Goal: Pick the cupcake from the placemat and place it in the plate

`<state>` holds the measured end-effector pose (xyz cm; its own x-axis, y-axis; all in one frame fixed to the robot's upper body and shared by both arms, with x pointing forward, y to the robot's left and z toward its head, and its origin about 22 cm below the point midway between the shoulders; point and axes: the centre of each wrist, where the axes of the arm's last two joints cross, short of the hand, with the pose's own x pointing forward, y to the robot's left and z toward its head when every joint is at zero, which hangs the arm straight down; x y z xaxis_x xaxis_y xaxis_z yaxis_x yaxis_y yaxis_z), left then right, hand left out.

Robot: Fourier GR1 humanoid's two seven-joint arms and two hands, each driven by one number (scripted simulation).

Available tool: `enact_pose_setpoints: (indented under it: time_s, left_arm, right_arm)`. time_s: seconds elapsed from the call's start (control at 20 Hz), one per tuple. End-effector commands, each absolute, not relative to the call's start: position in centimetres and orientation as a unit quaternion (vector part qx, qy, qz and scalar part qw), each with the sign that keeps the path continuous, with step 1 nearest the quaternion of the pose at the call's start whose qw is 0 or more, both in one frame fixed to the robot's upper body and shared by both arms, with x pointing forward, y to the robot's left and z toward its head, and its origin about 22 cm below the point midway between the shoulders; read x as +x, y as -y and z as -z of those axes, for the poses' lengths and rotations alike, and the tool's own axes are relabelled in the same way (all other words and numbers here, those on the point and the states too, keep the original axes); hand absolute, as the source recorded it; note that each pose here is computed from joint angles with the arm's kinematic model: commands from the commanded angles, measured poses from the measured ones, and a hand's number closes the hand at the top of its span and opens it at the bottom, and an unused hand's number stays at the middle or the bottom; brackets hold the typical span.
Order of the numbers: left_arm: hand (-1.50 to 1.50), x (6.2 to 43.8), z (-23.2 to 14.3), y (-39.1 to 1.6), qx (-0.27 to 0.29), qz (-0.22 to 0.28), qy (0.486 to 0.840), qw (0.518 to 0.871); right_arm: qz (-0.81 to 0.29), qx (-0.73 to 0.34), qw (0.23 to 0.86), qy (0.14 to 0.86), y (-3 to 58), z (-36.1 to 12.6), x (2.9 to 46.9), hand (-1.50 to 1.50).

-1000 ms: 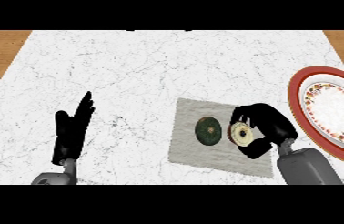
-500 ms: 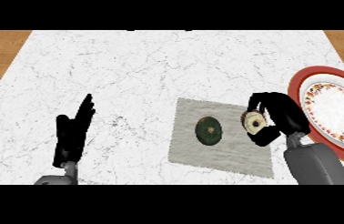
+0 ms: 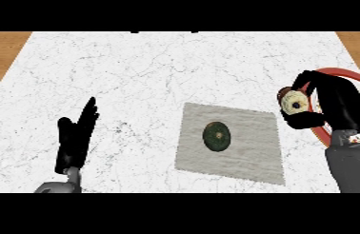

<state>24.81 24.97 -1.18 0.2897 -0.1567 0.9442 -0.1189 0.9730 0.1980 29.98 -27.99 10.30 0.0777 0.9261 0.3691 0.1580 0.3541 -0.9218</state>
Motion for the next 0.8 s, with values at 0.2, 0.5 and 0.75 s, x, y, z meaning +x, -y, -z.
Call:
enact_pose_setpoints:
  time_s: [0.2, 0.5, 0.75]
  left_arm:
    - [0.00, 24.0, 2.0, -24.0, 0.116, 0.013, 0.595, 0.795]
    - [0.00, 23.1, 2.7, -26.7, 0.119, 0.015, 0.598, 0.792]
    - [0.00, 25.8, -0.1, -26.0, 0.114, 0.008, 0.602, 0.790]
  right_arm:
    - [-0.208, -0.559, 0.542, 0.593, 31.4, -14.5, 28.0, 1.50]
    - [-0.163, -0.579, 0.571, 0.559, 35.3, -14.2, 28.9, 1.50]
    - [-0.156, -0.577, 0.597, 0.535, 38.8, -15.2, 30.6, 1.50]
